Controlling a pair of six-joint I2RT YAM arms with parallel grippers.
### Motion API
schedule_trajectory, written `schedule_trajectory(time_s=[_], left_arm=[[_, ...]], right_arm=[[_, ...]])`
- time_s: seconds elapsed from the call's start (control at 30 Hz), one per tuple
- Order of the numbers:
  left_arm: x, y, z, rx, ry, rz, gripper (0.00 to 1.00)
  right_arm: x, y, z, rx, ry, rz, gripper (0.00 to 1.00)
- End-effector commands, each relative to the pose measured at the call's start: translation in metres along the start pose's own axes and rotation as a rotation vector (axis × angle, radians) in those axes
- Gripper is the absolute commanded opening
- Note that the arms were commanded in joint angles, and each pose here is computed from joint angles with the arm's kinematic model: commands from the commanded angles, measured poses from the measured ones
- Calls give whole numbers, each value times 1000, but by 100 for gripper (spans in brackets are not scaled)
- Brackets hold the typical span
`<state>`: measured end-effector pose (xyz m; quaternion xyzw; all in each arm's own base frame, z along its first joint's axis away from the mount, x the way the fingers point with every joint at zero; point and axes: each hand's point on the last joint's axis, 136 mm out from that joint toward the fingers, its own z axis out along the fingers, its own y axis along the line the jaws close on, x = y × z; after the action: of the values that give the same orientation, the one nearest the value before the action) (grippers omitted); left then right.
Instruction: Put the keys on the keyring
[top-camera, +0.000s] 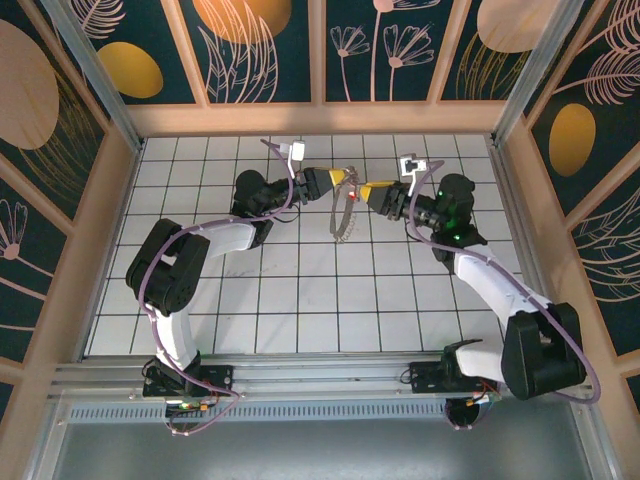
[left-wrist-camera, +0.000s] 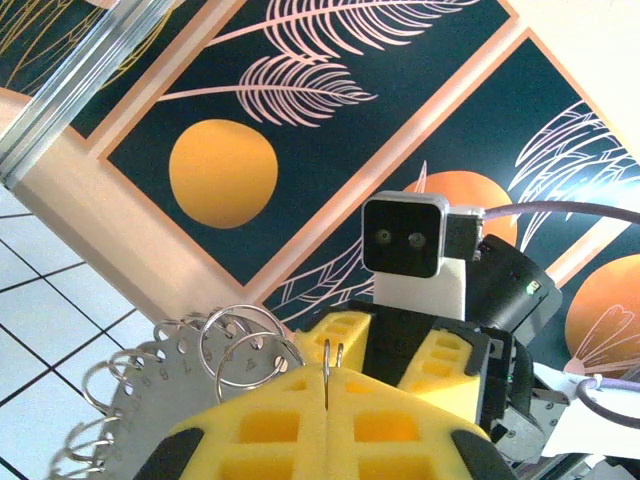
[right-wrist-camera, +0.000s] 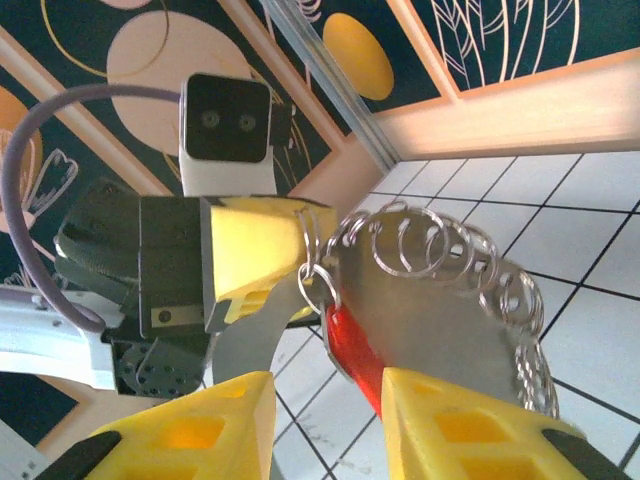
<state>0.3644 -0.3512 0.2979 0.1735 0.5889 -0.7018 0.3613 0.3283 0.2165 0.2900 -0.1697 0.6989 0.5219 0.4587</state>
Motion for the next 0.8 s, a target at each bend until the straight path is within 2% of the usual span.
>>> schedule_trajectory(time_s=[0.0, 0.27, 0.77], left_arm=[[-13, -27, 1, 59, -18, 80, 0], [-11, -28, 1, 63, -13, 76, 0], [-12, -28, 1, 69, -18, 74, 0]], right_arm=[[-22, 12, 3, -88, -38, -29, 34], [-25, 17, 12, -200, -36, -14, 34], [-22, 17, 32, -244, -9, 0, 34]])
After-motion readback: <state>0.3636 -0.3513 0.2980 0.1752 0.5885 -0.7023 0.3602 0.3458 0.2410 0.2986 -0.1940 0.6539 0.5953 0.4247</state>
